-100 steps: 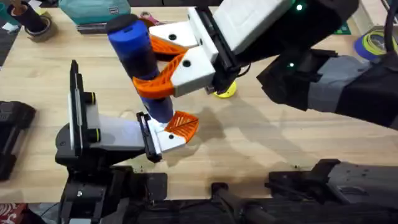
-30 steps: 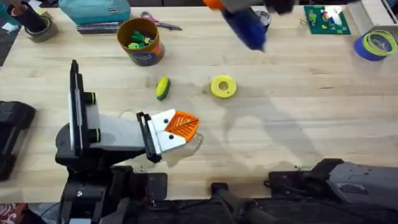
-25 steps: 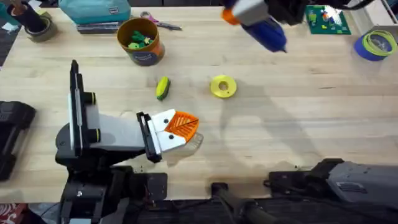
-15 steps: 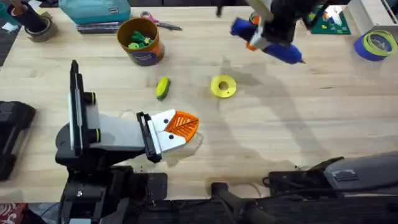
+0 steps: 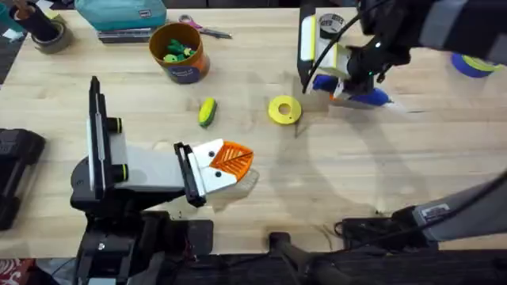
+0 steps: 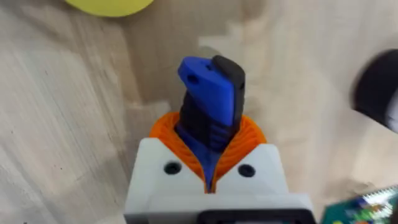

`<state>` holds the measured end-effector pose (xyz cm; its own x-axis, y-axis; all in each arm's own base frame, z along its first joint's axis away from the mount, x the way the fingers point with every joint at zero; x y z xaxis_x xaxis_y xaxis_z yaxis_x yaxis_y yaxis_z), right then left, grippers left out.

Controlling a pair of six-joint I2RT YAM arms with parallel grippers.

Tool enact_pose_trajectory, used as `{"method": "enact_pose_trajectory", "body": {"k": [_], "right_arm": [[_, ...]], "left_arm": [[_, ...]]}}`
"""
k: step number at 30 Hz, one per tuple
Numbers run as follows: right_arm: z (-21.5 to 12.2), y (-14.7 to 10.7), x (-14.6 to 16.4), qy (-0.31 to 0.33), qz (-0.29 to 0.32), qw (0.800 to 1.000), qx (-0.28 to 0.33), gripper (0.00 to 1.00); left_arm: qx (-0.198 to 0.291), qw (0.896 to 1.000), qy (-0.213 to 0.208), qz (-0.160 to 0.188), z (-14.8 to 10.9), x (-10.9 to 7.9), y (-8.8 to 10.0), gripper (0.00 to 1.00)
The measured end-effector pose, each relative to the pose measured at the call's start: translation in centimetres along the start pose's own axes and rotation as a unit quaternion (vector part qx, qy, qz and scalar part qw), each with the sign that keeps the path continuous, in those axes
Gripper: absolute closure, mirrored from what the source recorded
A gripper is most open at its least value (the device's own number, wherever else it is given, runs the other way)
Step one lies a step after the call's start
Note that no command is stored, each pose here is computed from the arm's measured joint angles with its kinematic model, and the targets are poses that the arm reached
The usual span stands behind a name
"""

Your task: Pick up the gripper from the table and insert it into the empty holder that is missing its gripper. Then pick up a screw, insert it into the mounting hole, and use the screwdriver to tighten it. Finally, clean up the table by picking up the vegetable and placing it into the bucket.

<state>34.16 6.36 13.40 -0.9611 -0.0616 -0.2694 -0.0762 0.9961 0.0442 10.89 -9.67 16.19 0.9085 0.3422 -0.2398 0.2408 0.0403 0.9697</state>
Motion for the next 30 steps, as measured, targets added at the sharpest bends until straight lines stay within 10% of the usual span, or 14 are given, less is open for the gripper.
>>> {"method": "enact_pose_trajectory", "body": {"k": [9, 12, 16, 24, 30], "right_arm": [[3.1, -0.4, 0.7, 0.042, -0.013, 0.999, 0.011, 0.959], [3.0, -0.4, 0.7, 0.041, -0.014, 0.999, 0.012, 0.681], [2.8, -0.4, -0.1, 0.019, -0.015, 1.000, 0.012, 0.075], [2.3, -0.4, 0.1, 0.022, -0.008, 1.000, 0.011, 0.007], [-0.8, 0.4, -1.8, -0.054, 0.099, 0.993, -0.029, 0.007]], "left_arm": [[0.000, 1.000, 0.000, 0.000, 0.0, 0.0, 0.0, 0.994], [0.000, 1.000, 0.000, 0.000, 0.0, 0.0, 0.0, 0.994], [0.000, 1.000, 0.000, 0.000, 0.0, 0.0, 0.0, 0.994], [0.000, 1.000, 0.000, 0.001, 0.0, 0.0, 0.0, 0.987], [0.000, 1.000, 0.000, 0.003, 0.0, 0.0, 0.0, 0.101]]}}
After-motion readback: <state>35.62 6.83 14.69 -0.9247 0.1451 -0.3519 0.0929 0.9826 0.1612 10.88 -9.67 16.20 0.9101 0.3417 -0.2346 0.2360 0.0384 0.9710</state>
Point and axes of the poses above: each hand's point on the last joint's axis, 136 mm out from that joint toward the fingers, its own z axis out along the fingers, its own x axis along the line the jaws close on, y = z × x, the point moved 7 cm from there along -z, back along the fingers, and after that the axes turned 10 degrees about -z, right-handed, at the moved point
